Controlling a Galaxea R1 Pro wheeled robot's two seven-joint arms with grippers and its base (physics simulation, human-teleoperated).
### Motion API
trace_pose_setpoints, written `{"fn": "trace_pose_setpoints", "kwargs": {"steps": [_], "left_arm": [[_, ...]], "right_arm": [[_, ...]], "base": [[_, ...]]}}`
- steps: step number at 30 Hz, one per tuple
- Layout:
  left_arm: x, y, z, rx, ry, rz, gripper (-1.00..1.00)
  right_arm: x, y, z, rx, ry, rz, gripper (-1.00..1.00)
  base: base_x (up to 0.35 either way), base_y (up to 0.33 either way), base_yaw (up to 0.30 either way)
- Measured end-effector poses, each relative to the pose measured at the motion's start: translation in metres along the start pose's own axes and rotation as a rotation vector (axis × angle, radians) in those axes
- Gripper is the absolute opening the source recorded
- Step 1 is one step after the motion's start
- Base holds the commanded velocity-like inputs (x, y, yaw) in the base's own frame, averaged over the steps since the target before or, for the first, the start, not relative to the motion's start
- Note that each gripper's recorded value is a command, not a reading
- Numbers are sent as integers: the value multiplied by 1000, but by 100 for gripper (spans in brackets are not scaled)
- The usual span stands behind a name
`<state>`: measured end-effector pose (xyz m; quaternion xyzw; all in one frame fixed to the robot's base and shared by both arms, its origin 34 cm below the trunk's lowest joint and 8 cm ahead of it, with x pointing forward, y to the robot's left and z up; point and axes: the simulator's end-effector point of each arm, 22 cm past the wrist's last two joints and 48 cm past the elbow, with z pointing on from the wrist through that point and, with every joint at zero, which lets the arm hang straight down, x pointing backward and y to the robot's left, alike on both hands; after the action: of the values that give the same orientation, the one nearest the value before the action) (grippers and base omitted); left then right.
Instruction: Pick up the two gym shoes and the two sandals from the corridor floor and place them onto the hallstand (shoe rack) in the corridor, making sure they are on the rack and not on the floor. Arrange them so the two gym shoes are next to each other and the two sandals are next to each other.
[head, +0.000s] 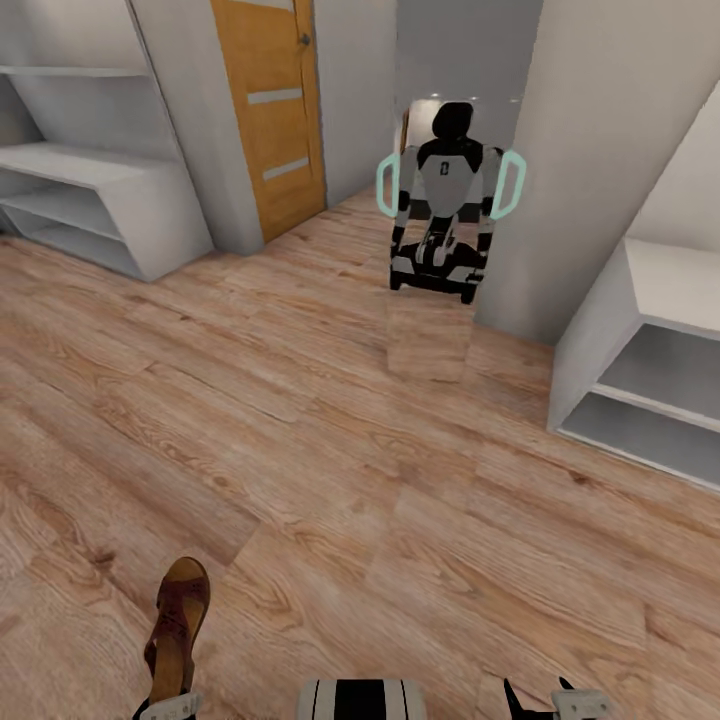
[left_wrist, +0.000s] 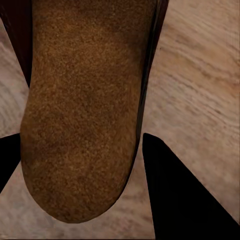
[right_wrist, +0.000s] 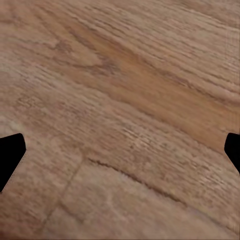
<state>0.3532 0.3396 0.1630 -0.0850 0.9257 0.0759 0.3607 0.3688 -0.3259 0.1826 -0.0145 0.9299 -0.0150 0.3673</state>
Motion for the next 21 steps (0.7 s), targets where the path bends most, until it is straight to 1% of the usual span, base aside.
{"fn": "trace_pose_setpoints", "kwargs": {"steps": [6, 21], "left_arm": [[8, 1, 0, -4, 18, 4, -100], [1, 1, 1, -6, 2, 0, -100]], "right_arm": [[8, 0, 0, -1, 18, 0, 100], [1, 0, 1, 0, 2, 0, 100]], "base": [[0, 0, 221], [0, 0, 219]]}}
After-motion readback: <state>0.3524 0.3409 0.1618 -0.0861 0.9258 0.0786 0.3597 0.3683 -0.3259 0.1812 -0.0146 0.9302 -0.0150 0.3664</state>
